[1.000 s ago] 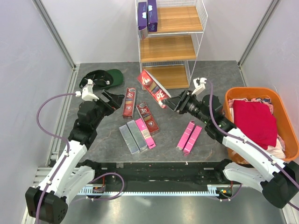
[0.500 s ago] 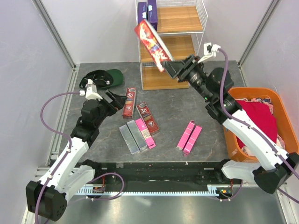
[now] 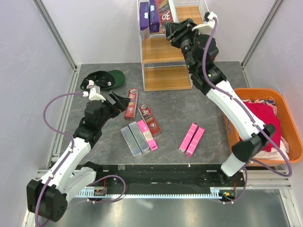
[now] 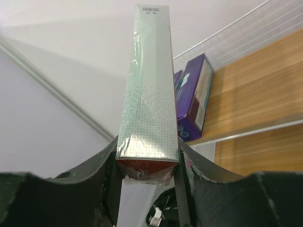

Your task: Place and organize the toothpastes onto the shelf

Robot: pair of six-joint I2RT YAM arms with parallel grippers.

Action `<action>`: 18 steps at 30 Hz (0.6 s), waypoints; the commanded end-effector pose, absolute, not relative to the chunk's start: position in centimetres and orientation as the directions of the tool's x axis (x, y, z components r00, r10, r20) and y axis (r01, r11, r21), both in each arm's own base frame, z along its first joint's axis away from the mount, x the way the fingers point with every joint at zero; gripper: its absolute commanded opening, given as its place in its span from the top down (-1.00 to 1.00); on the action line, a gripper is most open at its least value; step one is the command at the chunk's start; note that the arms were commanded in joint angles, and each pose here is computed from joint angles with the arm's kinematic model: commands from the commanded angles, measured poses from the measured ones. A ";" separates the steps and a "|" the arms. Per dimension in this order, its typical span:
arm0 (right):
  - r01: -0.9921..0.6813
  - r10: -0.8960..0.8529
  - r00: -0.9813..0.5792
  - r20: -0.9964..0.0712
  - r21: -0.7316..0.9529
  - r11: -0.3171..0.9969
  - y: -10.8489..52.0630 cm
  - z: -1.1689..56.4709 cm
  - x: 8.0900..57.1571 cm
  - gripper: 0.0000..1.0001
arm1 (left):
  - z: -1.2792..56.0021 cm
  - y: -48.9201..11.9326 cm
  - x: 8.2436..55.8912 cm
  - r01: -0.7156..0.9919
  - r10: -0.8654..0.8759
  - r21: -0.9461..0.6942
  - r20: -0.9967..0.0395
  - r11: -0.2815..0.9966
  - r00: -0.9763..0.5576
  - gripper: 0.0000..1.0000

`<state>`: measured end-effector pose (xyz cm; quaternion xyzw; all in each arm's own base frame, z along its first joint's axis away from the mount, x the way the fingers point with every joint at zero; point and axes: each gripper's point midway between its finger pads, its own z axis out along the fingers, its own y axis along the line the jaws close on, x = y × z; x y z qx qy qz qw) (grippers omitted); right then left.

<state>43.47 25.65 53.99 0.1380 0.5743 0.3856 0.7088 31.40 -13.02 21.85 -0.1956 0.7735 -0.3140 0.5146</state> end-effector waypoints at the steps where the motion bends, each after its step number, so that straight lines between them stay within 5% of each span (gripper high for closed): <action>1: -0.306 0.697 0.196 -0.690 0.632 0.712 23.4 56.9 46.3 0.38 | 24.6 -13.1 32.2 0.074 -0.622 -0.677 -0.709 0.732 -0.331 -1.00; 12: -0.249 0.767 0.176 -0.617 0.726 0.641 22.0 54.1 52.1 0.36 | 25.1 -13.5 32.0 0.100 -0.609 -0.671 -0.717 0.734 -0.341 -1.00; 18: -0.285 0.875 0.023 -0.483 0.836 0.469 22.1 51.0 55.4 0.35 | 25.1 -13.6 32.1 0.101 -0.608 -0.673 -0.714 0.733 -0.348 -1.00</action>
